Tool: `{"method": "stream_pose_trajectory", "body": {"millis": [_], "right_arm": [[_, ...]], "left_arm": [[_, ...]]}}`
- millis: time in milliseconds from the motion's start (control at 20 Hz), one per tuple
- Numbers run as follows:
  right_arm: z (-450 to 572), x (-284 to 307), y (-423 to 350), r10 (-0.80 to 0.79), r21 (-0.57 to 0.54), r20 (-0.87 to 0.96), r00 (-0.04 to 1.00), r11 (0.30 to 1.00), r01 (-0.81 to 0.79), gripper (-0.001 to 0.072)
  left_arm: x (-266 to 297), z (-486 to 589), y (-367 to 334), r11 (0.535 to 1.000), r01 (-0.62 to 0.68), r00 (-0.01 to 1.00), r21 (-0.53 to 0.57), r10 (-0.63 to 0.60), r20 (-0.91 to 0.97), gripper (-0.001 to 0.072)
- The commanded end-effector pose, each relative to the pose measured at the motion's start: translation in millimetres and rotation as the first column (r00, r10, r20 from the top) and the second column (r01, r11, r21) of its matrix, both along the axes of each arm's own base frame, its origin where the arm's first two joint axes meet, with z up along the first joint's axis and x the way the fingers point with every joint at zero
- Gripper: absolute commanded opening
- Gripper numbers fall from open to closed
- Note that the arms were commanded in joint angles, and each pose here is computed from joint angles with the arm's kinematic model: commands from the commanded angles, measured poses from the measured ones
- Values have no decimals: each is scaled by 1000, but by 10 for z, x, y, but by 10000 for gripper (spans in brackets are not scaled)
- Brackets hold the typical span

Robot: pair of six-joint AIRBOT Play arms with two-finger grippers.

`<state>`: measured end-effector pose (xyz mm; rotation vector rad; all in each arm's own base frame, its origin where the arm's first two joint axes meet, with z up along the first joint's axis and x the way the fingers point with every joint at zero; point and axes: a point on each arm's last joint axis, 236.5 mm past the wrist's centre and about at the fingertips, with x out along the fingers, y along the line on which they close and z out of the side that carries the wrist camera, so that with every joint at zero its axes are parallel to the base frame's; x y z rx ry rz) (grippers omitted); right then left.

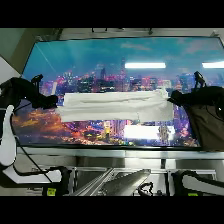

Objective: Fold the shirts.

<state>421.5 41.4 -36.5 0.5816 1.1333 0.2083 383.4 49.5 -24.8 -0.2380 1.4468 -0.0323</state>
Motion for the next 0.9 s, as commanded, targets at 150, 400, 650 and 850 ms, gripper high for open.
{"method": "stream_pose_trajectory", "body": {"millis": [150, 400, 650, 850], "right_arm": [[-440, 558, 14, -16, 7, -18, 1000, 1000, 16, 18], [-389, 582, 9, 10, 3, -5, 1000, 1000, -10, 241], [-43, 553, -330, 86, 2, -12, 996, 996, -86, 713], [-262, 455, -640, 38, 76, -78, 996, 997, -32, 713]], "left_arm": [[907, -460, -93, 1000, 18, 999, 0, -18, 50, 13], [1199, -671, -297, 997, 77, 997, -6, -77, 24, 132], [1264, -257, -352, 996, 92, 996, -18, -92, 15, 667], [1206, 195, -362, 992, 122, 992, -16, -122, 16, 667]]}}
